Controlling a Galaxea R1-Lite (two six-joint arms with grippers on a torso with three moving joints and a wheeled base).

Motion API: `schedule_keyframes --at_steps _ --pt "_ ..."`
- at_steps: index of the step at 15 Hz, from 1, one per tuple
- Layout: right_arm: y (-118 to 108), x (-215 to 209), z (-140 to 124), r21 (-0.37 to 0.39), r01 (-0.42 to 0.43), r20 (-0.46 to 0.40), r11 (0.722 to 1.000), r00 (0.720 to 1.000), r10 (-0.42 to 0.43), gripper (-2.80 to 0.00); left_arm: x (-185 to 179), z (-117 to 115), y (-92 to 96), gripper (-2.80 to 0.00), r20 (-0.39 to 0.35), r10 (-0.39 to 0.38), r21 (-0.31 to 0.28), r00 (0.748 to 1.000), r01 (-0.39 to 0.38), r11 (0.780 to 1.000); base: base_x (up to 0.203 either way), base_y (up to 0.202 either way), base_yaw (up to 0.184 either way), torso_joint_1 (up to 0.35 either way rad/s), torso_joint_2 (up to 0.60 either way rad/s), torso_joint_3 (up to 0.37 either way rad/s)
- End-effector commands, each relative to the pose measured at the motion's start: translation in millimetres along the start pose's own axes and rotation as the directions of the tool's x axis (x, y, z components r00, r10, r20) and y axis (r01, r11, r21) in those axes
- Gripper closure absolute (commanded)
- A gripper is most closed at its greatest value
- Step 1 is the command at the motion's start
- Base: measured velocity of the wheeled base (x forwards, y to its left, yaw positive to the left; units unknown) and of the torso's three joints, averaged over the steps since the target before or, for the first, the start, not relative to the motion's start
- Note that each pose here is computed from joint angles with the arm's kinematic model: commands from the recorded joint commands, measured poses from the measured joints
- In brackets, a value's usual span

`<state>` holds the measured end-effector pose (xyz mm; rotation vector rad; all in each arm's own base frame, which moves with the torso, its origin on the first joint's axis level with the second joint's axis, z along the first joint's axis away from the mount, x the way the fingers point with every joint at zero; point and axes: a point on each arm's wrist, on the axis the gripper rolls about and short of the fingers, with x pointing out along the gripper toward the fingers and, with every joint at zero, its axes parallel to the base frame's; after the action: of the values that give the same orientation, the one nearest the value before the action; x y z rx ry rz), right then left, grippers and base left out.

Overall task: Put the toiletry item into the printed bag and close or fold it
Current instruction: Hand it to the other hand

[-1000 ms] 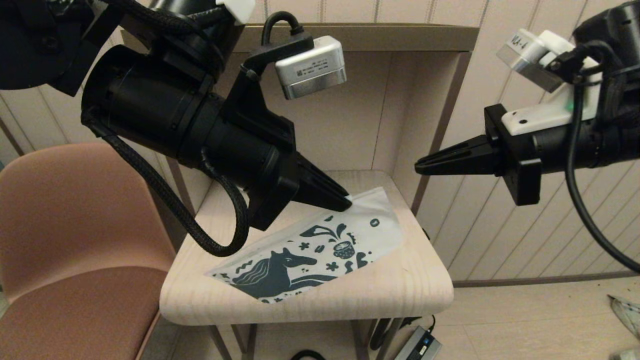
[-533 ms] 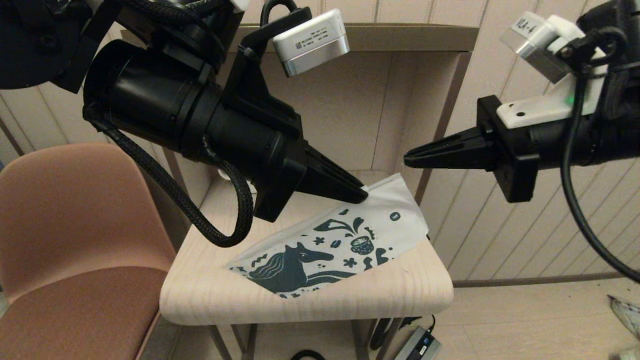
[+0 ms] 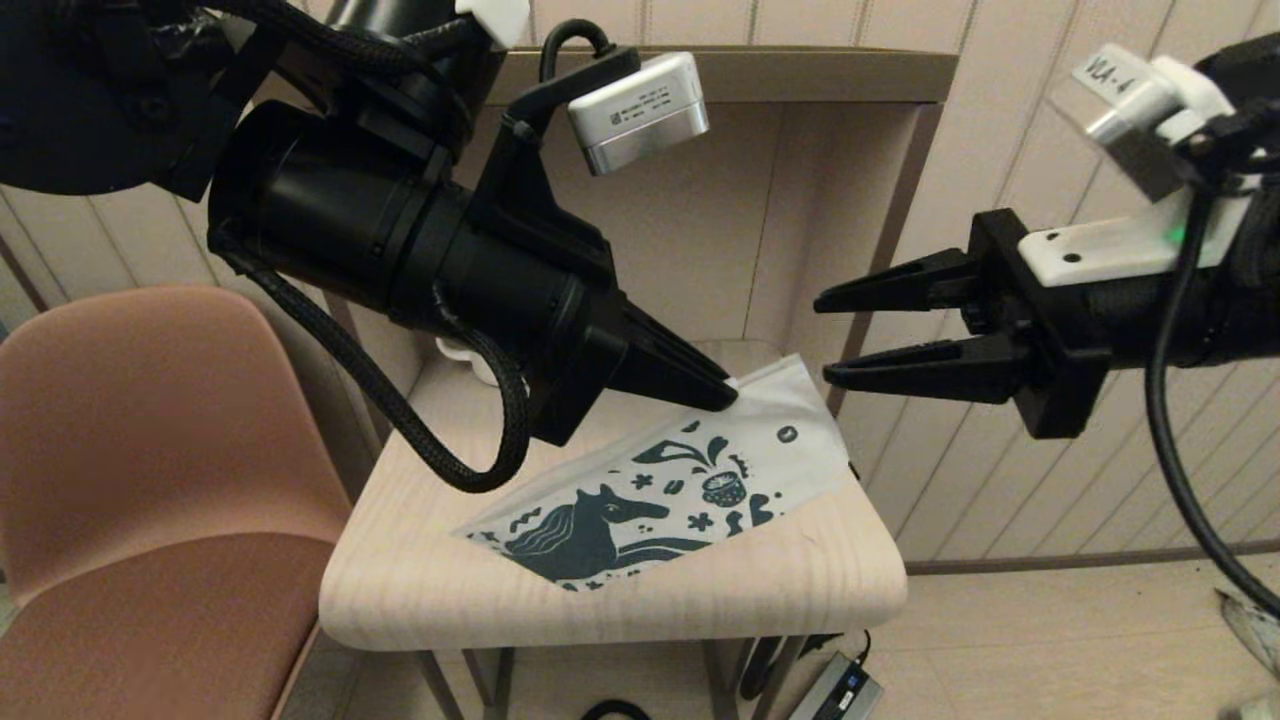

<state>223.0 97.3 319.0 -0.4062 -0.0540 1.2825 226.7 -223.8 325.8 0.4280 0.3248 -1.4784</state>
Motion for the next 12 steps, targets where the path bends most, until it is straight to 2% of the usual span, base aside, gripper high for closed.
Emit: schedule_keyframes --at_steps 1,5,9,12 --pt "8.2 -6.6 11.7 -0.020 -0.019 0.022 1.000 1.000 0.019 -2.80 0.9 -0.7 0.1 0.00 -0.003 -0.006 0.001 1.000 0.006 1.000 0.000 0.000 0.000 0.000 0.00 0.000" --pt "24.9 1.8 18.3 0.033 -0.121 0.002 0.992 0.993 0.121 -2.80 0.7 -0.6 0.3 0.00 -0.002 -0.004 0.007 1.000 0.004 1.000 0.000 0.000 0.000 0.000 0.00 0.000" --pt "21.9 22.1 0.8 0.098 -0.191 -0.017 0.977 0.981 0.194 -2.80 0.1 1.4 0.8 0.00 0.013 0.003 0.022 1.000 -0.003 1.000 0.000 0.000 0.000 0.000 0.00 0.000" --pt "14.9 32.0 -5.5 0.134 -0.260 0.022 0.956 0.965 0.260 -2.80 -0.3 2.7 0.9 0.00 0.023 0.006 0.028 1.000 -0.007 1.000 0.000 0.000 0.000 0.000 0.00 0.000"
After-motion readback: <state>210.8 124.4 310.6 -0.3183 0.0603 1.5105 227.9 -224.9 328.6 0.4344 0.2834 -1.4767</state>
